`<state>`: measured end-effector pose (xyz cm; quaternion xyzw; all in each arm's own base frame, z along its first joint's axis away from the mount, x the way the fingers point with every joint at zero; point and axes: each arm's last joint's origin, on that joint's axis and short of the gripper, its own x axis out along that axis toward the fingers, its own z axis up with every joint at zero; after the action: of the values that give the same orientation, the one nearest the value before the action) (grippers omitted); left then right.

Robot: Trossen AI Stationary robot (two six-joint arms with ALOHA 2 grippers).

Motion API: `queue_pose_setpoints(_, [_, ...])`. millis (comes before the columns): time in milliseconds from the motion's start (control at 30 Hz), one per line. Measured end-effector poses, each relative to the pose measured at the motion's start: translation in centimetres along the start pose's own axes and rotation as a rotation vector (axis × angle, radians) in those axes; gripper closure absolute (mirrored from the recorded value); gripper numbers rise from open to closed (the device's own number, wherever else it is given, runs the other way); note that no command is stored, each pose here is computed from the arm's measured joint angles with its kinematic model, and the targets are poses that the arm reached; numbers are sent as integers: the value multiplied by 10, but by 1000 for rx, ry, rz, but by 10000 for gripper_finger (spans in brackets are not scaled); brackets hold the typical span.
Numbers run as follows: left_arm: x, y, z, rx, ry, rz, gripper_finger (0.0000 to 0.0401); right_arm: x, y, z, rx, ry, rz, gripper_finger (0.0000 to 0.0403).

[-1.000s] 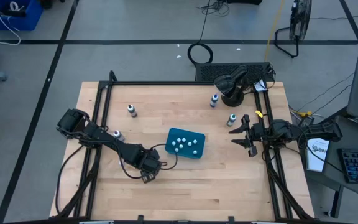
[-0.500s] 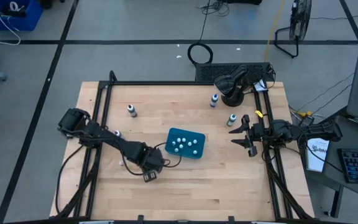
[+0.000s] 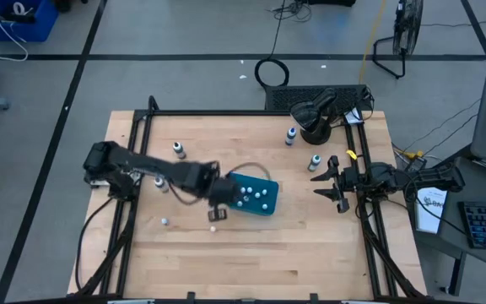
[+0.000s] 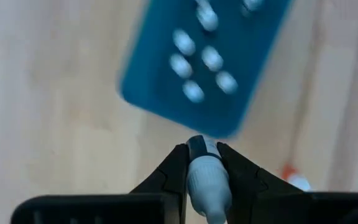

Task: Pick & Place food coloring
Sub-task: Put the small black food coloring bottle into the blue bin

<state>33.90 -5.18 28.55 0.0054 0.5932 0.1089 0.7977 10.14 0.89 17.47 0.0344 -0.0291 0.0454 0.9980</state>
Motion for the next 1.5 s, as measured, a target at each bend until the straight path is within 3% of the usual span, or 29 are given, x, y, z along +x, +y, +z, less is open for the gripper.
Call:
queue_pose_setpoints(200, [-7,51,23,-20,-78,29,337,0,0,0,0,0,0,236])
queue_pose_setpoints(333, [11,76,26,-73,-56,5,337,0,0,0,0,0,0,238])
queue_pose_setpoints(467, [33,85,27,-81,-20,-10,337,0,0,0,0,-1,0,237])
queue_pose_setpoints(700, [65,79,41,-32,1,-82,337,0,0,0,0,1,0,238])
queue_pose_setpoints(1067, [97,64,60,59,239,-72,337,1,0,-1,0,8,-1,237])
queue_pose_setpoints(1500, [117,40,62,95,237,-113,337,1,0,-1,0,8,-1,240])
